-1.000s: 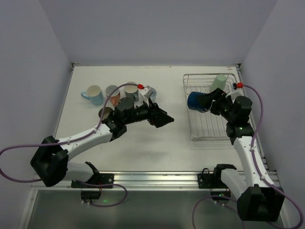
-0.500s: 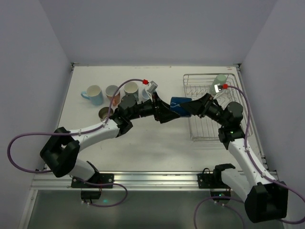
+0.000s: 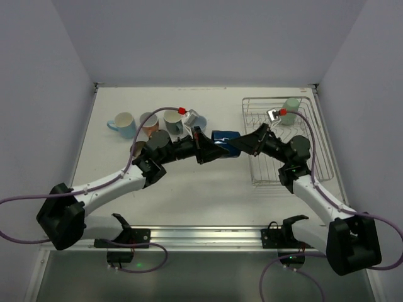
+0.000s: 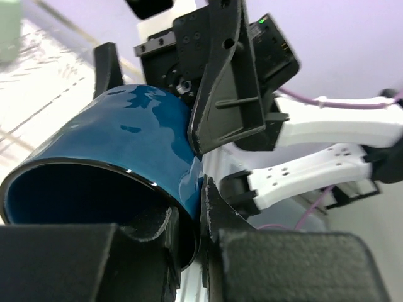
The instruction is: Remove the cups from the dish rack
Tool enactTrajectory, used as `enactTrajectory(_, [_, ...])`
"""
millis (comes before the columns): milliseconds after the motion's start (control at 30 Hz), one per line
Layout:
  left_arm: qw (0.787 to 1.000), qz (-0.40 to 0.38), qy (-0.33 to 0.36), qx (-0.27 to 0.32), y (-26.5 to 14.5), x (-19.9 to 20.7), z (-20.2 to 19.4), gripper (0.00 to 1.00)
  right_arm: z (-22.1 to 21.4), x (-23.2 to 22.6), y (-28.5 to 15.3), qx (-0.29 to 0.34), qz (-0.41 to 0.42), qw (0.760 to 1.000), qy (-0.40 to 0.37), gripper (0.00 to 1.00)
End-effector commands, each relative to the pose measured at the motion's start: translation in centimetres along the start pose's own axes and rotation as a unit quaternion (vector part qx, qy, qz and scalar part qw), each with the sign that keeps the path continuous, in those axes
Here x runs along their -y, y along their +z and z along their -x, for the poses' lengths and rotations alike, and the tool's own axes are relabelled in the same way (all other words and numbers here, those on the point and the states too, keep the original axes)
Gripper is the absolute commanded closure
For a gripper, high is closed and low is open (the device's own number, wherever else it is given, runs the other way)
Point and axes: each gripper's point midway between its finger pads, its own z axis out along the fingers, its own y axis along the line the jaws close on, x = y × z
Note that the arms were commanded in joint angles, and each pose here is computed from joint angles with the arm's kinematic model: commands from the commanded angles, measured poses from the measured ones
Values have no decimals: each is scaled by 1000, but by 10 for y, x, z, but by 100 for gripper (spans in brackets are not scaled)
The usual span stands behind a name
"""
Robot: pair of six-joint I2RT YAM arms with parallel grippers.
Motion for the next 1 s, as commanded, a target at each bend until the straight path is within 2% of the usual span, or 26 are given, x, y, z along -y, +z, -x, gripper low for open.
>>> enactTrajectory(0, [989,119,89,-6,-21,-30,8,100,16,18,1,41,-46,998,-12,1])
enactTrajectory(33, [982,158,103,7,-30,-35,18,100,20,24,0,47,-66,996,-22,1])
enactTrajectory(67, [972,205,107,-34,-43,-51,4,100,21,36,-3,44,-108,992,-42,1])
enactTrajectory(133, [954,272,125,-31,-60,-62,17,100,37,55,-10,80,-178,978,-66,1])
enactTrajectory(167, [940,311,123,-70,-76,-74,3,100,43,57,-14,85,-196,972,-95,1])
enactTrajectory(200, [932,331,131,-73,-81,-76,7,100,41,64,-18,82,-219,968,-92,1])
enactTrajectory(367, [877,439,143,-132,-115,-115,-8,100,46,73,-27,78,-262,954,-126,1])
enactTrajectory(567, [824,507,136,-214,-126,-167,-43,100,53,74,-38,86,-291,939,-161,1])
enactTrajectory(733, [801,527,129,-254,-122,-196,-64,100,53,74,-43,84,-302,933,-178,1])
enactTrajectory(867, [788,539,134,-265,-116,-209,-63,100,55,79,-49,87,-322,924,-185,1])
enactTrajectory(933, [781,544,137,-274,-116,-215,-66,91,64,83,-55,100,-343,912,-199,1])
enactTrajectory(967, [779,546,137,-277,-116,-216,-65,80,65,87,-59,97,-362,905,-199,1])
